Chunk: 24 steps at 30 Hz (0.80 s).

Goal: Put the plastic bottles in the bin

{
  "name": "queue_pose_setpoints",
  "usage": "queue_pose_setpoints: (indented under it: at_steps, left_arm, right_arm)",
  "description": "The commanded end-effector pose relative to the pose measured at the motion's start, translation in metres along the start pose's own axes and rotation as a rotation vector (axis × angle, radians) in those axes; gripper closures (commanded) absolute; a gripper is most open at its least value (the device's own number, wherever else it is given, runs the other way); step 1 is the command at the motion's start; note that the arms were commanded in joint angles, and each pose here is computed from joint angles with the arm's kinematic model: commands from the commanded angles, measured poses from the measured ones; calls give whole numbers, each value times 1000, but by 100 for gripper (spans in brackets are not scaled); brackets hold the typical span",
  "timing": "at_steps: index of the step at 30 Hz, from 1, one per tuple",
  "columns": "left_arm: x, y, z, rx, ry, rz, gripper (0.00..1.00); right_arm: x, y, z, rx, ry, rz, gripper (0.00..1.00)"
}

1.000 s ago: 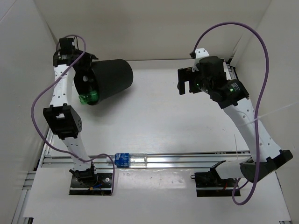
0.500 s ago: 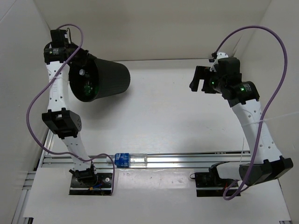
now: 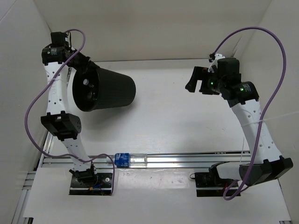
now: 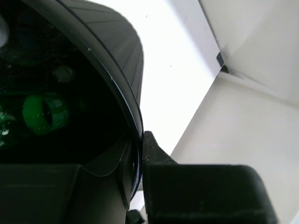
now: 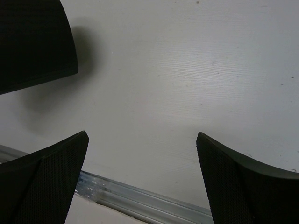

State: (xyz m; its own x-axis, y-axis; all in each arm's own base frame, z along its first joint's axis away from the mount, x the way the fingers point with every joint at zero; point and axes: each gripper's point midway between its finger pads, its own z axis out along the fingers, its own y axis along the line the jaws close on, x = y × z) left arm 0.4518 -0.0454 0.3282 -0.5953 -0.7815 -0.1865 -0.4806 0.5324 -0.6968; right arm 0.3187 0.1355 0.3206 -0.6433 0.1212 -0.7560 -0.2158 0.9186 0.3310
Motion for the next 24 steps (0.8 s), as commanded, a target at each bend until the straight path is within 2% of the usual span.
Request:
queue_pose_setpoints:
  at_steps: [1, 6, 11, 12, 15, 16, 24]
  left_arm:
    - [35, -13, -72, 64, -14, 101, 90]
    - [51, 10, -79, -32, -66, 299, 90]
    - [72, 25, -57, -152, -52, 508, 90]
    - [88, 24, -50, -166, -28, 588, 90]
    - [99, 26, -33, -221, -10, 618, 90]
    - [96, 28, -32, -254, -43, 626, 90]
    - [93, 43, 3, -421, -79, 688, 89]
  right_arm:
    - [-5, 9, -5, -57, -28, 22, 0]
    - [-2, 11, 2, -71, -1, 25, 0]
    - [4, 13, 6, -91, 25, 38, 0]
    - [4, 13, 6, -91, 25, 38, 0]
    - [4, 13, 6, -91, 25, 38, 0]
    - [4, 13, 6, -91, 25, 38, 0]
    - [2, 17, 13, -108, 42, 40, 0]
